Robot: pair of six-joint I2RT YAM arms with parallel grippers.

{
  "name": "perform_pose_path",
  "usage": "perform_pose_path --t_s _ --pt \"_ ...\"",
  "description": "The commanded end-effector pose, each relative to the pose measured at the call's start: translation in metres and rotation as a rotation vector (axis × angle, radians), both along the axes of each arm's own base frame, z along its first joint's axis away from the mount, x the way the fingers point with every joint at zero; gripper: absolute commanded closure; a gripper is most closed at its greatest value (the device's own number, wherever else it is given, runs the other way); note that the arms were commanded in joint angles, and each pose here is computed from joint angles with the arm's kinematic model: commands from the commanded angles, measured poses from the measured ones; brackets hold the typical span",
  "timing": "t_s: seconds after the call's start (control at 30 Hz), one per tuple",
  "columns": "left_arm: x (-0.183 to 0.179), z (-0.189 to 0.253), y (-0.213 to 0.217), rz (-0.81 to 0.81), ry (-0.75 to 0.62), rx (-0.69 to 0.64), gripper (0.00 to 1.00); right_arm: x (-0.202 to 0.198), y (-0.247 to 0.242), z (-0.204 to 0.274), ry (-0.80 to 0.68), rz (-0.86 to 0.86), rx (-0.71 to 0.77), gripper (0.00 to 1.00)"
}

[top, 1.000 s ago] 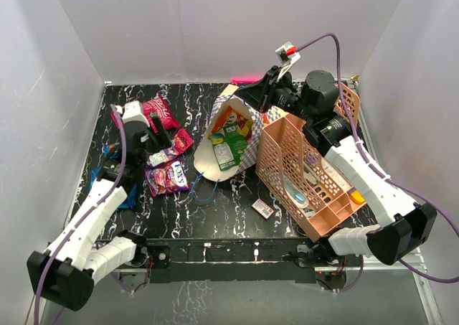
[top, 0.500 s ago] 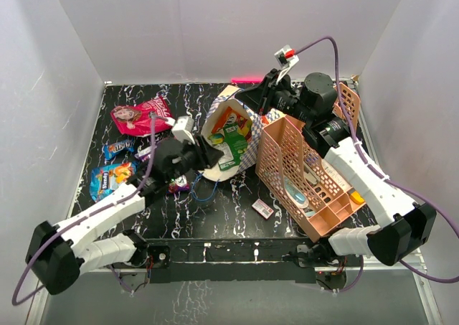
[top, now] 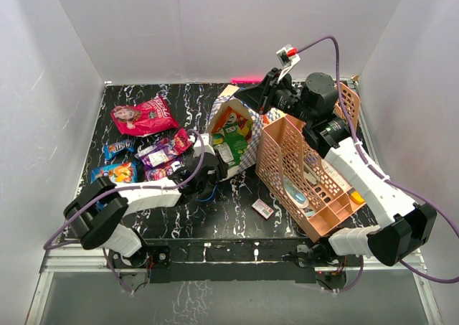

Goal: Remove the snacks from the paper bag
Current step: Take out the snack from the paper bag.

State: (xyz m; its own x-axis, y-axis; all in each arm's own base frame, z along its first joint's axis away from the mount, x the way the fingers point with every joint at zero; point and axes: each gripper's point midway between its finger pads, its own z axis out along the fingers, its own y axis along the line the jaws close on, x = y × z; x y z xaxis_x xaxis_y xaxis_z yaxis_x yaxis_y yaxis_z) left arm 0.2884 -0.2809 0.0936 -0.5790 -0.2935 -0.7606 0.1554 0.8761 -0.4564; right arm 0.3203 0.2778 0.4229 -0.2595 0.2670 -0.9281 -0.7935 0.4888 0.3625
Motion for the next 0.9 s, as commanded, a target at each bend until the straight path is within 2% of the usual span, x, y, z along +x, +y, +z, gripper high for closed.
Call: perform_pose_path --t_s 0.0,0.1,0.23,0.33,0.47,0.7,0.87 --pt "0.025 0.007 0.005 0.157 -0.066 -0.039 0.79 -0.017 -0.006 0.052 -0.132 0.015 0.086 0.92" --pt "0.027 -0.015 0.009 0.183 -0.043 0.000 0.79 -0.017 -0.006 0.051 -0.131 0.012 0.087 0.92" --pt "0.035 -0.023 0.011 0.207 -0.055 0.039 0.77 -0.017 -0.006 0.049 -0.125 0.013 0.087 0.92" --pt "0.038 -0.026 0.012 0.226 -0.044 0.038 0.68 -0.017 -0.005 0.051 -0.126 0.016 0.089 0.92" --pt "0.048 -0.028 0.016 0.249 -0.046 0.043 0.66 -0.017 -0.005 0.049 -0.120 0.018 0.088 0.92" --pt "0.063 -0.033 0.010 0.259 -0.053 0.009 0.50 -0.016 -0.002 0.049 -0.114 0.030 0.092 0.92" --pt "0.074 -0.039 0.010 0.285 -0.057 0.027 0.43 -0.017 -0.002 0.049 -0.111 0.032 0.092 0.92"
